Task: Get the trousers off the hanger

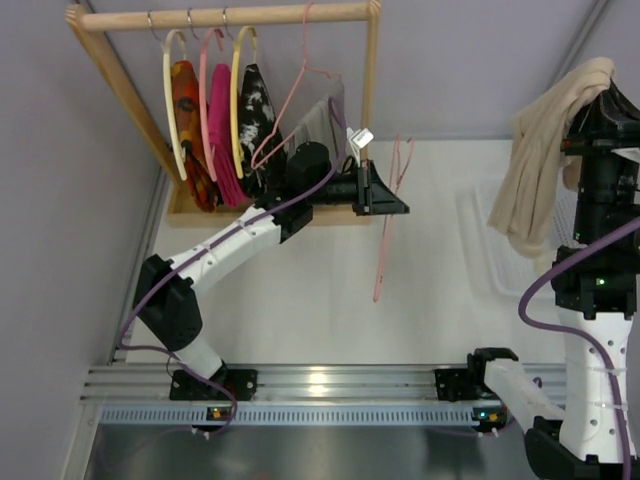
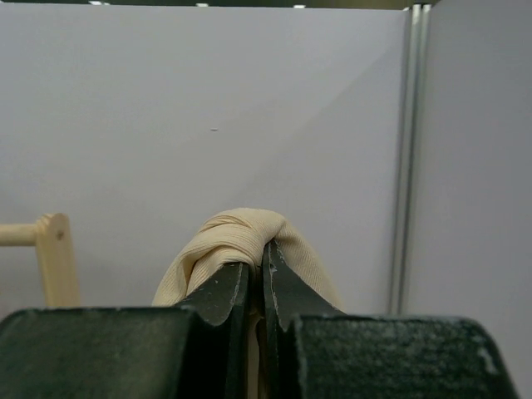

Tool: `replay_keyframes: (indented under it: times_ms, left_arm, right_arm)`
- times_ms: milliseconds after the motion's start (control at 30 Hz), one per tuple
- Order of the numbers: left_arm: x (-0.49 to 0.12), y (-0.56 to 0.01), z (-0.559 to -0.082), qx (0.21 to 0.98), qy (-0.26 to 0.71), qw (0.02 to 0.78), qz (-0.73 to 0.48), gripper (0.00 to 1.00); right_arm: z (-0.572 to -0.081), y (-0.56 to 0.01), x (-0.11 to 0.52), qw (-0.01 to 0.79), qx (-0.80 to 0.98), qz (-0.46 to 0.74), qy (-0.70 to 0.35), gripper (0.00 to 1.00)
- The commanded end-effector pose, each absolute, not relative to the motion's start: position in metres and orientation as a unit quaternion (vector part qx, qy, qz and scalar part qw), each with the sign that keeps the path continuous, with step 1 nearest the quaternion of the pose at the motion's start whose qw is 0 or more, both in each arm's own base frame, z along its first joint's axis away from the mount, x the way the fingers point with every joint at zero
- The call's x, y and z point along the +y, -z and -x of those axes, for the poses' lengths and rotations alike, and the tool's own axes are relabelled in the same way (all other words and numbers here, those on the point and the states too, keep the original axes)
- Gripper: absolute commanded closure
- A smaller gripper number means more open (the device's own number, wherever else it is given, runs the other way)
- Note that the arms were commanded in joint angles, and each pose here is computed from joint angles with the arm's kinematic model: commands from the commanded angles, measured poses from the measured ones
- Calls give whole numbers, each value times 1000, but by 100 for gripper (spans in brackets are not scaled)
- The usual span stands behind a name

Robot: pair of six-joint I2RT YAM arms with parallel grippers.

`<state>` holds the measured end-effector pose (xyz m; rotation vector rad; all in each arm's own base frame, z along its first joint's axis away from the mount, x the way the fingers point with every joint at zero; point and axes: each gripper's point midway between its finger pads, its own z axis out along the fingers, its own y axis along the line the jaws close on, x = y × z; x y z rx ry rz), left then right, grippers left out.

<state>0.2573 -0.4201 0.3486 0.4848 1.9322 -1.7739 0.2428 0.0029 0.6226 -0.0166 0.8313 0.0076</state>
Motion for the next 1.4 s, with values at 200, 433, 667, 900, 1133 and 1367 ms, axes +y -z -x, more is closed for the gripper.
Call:
replay_keyframes:
  times_ms: [200,433,667,900,1133,1367]
  left_arm:
    - [-406,-392,-242,656,665,287,-212,100]
    - [-398,-407,-232,642,669,299,-227,100]
    - [-394,-414,-227,636,668,309,-233,100]
    - [-394,-412,-227,637,665,310,-236,100]
    - [-391,-414,-224,636,660,316,-245,100]
    - [-391,-410,-224,641,654,316,-248,100]
  right_arm:
    - [-246,-622,-69,902,387,-64,181,100]
    - [-278,-569,-126,871,437,-85,207,100]
    - [-281,-554,-150,857,456,-90,222,100]
    - [-295,-501,-167,828,500,-83,241,100]
    - [-328,-403,-186,780,579,-91,219,100]
    - [-363,-318,-197,728,656,-109,167,100]
